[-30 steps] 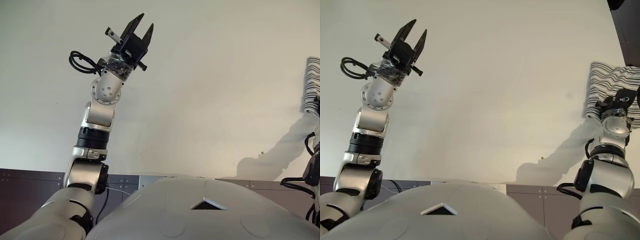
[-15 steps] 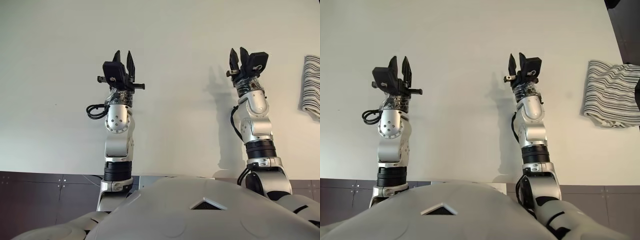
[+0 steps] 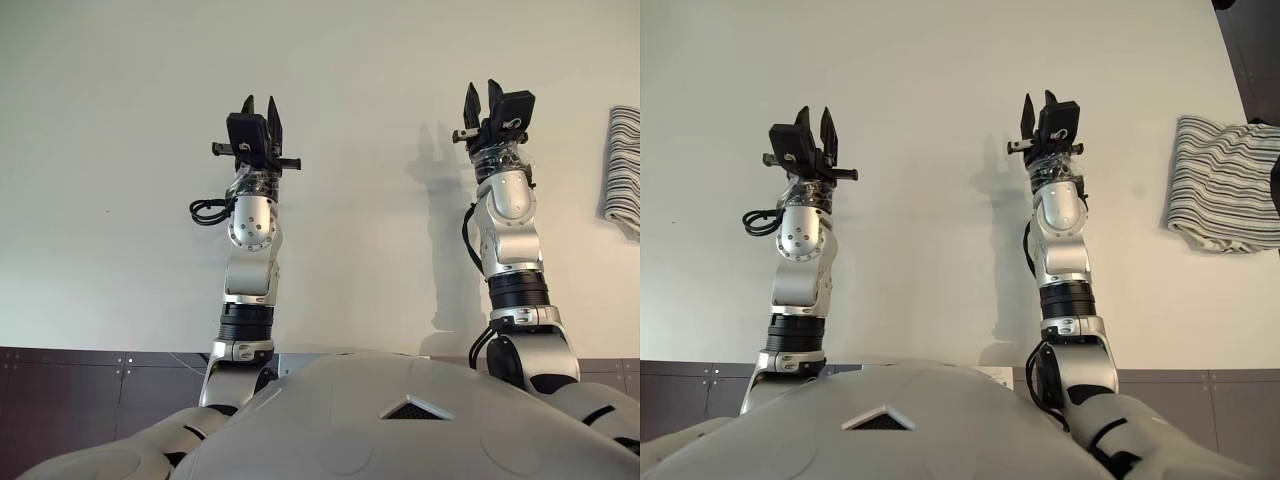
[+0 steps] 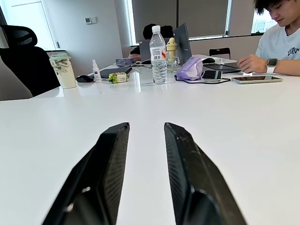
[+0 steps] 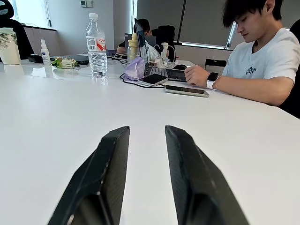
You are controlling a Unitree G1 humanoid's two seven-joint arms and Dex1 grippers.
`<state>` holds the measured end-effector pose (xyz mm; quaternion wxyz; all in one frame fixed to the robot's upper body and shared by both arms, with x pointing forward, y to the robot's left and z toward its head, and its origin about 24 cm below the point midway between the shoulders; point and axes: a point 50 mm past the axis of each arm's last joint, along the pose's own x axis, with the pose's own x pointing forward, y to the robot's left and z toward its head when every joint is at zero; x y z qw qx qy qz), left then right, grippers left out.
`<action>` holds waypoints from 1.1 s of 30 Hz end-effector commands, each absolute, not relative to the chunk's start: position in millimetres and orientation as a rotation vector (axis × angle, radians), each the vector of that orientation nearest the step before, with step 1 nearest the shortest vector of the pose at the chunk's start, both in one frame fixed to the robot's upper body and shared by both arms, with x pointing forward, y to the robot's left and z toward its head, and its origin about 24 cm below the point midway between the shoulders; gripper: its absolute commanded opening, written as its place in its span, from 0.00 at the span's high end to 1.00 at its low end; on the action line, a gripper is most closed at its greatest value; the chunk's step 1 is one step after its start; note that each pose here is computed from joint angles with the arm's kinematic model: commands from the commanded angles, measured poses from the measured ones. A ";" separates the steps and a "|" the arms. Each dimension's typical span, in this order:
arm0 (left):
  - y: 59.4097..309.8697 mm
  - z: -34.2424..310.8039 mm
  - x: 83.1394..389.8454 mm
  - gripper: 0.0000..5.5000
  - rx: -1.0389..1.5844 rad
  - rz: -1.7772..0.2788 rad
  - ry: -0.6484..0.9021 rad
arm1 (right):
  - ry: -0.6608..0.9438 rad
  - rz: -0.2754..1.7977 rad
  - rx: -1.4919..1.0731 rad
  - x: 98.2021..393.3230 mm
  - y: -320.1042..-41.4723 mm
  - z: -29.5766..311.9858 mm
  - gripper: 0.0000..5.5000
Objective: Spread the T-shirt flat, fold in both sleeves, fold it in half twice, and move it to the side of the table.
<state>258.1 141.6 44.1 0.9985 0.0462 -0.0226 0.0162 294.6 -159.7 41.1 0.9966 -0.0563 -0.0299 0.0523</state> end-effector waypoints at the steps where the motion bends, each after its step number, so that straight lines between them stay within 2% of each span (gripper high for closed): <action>1: 135.3 47.0 263.4 0.75 0.109 0.039 -0.064 | -0.082 0.110 -0.146 298.5 -161.2 45.7 0.75; 10: 137.9 50.1 278.3 0.75 0.139 0.070 -0.094 | -0.100 0.159 -0.135 310.5 -150.7 52.7 0.75; 19: 134.0 56.2 284.1 0.75 0.140 0.071 -0.146 | -0.074 0.224 0.103 344.2 -100.4 73.0 0.75; 23: 136.3 57.7 285.6 0.75 0.155 0.071 -0.154 | -0.110 0.292 0.065 344.6 -81.9 76.0 0.75; 29: 135.7 59.2 286.7 0.75 0.179 0.052 -0.162 | -0.185 0.334 0.015 340.5 -80.0 61.7 0.75; 33: 141.2 56.7 285.7 0.75 0.182 0.065 -0.150 | -0.176 0.323 0.019 341.7 -82.4 57.4 0.75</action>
